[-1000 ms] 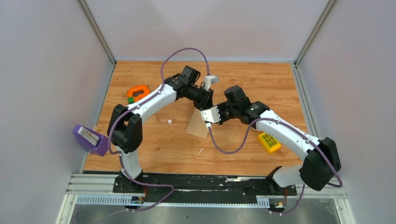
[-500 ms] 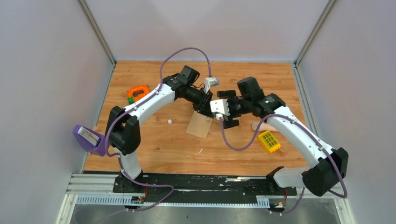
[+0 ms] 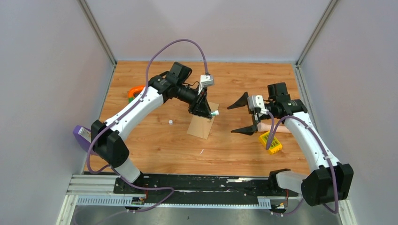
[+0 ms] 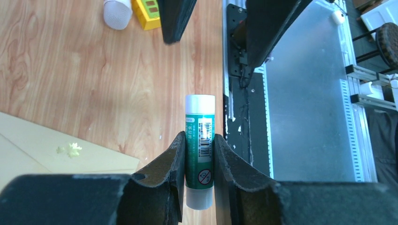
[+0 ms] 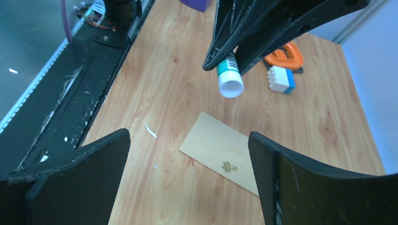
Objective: Place the letter into the envelope and seal it
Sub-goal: Screw the solid glue.
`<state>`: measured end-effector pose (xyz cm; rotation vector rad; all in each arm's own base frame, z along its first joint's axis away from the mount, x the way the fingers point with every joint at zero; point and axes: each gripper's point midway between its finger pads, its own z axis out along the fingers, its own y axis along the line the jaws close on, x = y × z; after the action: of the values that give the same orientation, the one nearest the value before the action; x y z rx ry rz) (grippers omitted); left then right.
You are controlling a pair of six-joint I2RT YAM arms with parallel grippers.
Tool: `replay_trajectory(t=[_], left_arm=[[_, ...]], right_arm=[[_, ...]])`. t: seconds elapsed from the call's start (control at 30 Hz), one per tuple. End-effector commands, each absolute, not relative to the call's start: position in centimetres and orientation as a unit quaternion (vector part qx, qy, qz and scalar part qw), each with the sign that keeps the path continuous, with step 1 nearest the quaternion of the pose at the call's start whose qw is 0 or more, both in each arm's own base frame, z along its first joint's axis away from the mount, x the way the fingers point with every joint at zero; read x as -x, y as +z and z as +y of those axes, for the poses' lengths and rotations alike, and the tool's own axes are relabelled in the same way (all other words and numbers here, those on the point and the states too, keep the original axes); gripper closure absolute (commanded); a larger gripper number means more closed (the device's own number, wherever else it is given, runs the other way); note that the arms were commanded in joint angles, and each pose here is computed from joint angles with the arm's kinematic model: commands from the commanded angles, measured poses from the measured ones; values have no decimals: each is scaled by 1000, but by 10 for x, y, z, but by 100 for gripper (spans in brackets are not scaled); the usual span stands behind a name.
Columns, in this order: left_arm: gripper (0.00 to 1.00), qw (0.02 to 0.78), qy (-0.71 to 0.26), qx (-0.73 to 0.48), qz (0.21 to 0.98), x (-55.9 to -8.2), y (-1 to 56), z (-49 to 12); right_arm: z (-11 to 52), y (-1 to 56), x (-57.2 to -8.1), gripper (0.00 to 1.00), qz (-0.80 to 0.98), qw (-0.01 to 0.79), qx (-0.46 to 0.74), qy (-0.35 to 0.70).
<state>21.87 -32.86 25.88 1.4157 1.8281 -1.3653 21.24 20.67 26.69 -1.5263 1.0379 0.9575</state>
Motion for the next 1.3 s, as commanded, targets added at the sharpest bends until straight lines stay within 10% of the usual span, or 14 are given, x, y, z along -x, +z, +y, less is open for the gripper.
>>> replay_trajectory(t=[0.0, 0.4, 0.73, 0.93, 1.27], left_arm=[[100, 217, -529, -527, 629, -199, 270, -328], [100, 167, -579, -496, 625, -190, 257, -334], [100, 291, -434, -503, 689, -237, 250, -321], [100, 316, -398, -498, 703, -252, 248, -318], [100, 312, -394, -505, 702, -248, 241, -318]], right_arm=[[221, 296, -194, 0, 314, 553, 629, 447], [245, 283, -223, 11, 360, 516, 656, 416], [248, 277, -216, 19, 578, 291, 464, 605], [259, 255, -240, 50, 676, 72, 271, 682], [264, 253, -258, 58, 666, 31, 240, 706]])
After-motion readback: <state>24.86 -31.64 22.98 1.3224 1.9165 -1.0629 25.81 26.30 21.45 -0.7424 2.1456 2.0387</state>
